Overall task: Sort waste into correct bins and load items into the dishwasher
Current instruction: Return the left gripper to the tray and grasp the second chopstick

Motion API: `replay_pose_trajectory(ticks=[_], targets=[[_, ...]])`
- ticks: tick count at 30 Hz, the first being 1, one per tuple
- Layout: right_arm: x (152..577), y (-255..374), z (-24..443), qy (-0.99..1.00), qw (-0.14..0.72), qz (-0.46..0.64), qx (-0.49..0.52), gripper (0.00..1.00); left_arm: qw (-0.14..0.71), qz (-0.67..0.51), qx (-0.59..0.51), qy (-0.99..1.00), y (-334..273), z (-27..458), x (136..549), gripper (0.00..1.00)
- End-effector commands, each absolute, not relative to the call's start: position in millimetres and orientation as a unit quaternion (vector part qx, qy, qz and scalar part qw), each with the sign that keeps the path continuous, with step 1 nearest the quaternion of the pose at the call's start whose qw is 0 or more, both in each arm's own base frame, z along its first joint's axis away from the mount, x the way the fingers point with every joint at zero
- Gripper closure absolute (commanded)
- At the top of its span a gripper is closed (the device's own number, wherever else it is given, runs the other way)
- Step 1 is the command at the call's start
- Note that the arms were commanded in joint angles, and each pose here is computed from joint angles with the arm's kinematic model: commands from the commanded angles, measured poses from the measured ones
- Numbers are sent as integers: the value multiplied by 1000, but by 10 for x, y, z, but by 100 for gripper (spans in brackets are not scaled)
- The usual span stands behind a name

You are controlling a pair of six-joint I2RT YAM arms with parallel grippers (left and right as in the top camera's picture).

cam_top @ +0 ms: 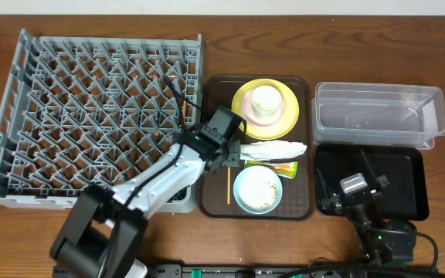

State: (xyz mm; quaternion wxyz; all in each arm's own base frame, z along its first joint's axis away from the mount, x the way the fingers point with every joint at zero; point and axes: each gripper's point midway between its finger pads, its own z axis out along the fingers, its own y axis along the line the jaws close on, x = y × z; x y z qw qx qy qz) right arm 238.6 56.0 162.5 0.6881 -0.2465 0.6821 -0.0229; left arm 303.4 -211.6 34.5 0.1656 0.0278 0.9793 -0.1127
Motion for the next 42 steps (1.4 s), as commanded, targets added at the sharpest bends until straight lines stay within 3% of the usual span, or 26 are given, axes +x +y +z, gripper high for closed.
replay_pose_trajectory(ticks=[1, 26, 42], targets=[[2388, 545, 1614, 685, 687, -20, -241, 1, 170, -100, 5, 980, -2088, 276, 3095, 73], [2388, 545, 1614, 685, 687, -20, -241, 1, 208, -31, 10, 978, -2170, 234, 2971, 73], [2388, 545, 1614, 685, 687, -20, -241, 1, 184, -14, -12, 983, -2071, 98, 2862, 74]])
